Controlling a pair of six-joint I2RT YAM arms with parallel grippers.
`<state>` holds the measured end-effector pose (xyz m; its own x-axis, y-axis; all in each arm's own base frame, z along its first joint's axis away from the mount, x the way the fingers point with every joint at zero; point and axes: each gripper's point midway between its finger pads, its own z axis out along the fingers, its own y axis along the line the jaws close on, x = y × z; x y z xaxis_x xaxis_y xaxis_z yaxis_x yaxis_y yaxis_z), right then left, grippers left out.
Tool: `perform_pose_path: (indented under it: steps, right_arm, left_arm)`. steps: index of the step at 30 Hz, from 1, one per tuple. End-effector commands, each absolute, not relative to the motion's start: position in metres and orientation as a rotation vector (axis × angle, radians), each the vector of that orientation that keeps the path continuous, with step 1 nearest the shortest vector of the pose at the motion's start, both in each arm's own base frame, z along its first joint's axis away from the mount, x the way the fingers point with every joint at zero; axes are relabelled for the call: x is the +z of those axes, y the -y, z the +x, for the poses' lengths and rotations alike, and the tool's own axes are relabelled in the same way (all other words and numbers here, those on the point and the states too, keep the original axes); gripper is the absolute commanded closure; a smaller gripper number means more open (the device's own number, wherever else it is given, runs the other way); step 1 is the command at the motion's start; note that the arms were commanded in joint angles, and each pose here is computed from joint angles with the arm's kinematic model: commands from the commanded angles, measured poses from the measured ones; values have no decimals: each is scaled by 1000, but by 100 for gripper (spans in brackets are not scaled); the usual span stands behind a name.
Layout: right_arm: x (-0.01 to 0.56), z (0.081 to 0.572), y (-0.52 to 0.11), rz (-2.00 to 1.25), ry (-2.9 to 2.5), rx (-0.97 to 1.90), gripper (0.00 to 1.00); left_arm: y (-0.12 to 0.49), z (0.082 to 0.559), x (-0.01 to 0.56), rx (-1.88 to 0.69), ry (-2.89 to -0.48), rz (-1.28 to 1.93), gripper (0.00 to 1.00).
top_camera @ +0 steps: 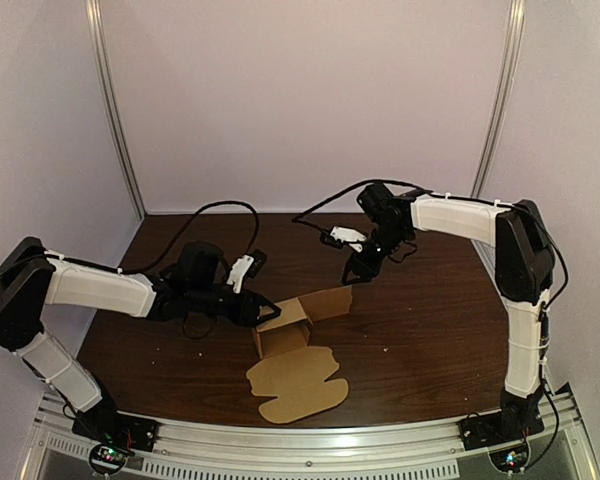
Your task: Fold the paper box
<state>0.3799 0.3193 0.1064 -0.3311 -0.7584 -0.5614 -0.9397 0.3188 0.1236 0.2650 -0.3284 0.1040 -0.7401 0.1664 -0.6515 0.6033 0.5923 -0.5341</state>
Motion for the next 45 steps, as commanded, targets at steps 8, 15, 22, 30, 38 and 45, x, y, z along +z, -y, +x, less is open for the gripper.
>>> perform_pose_path:
  steps: [8, 15, 22, 30, 38, 45]
  right_arm:
    - [100, 296, -315, -1705, -2232, 833, 47]
    - [98, 249, -342, -1805, -2209, 968, 46]
    - [106, 230, -365, -1829, -2169, 1079, 43]
    - [101, 228, -385, -1832, -2080, 1113, 38]
    - [88, 228, -400, -1811, -2007, 1113, 35]
    - [89, 245, -413, -1675, -1954, 978, 33]
  left_arm:
    - [335, 269, 97, -1069, -2273, 602, 48]
    - [336, 270, 95, -1085, -2270, 584, 48]
    - [339, 271, 94, -1100, -2267, 585, 48]
    - [345, 272, 96, -1142, -2254, 577, 48]
    - [349, 270, 98, -1185, -2257, 577, 48]
    - [356, 269, 100, -1268, -2248, 555, 48]
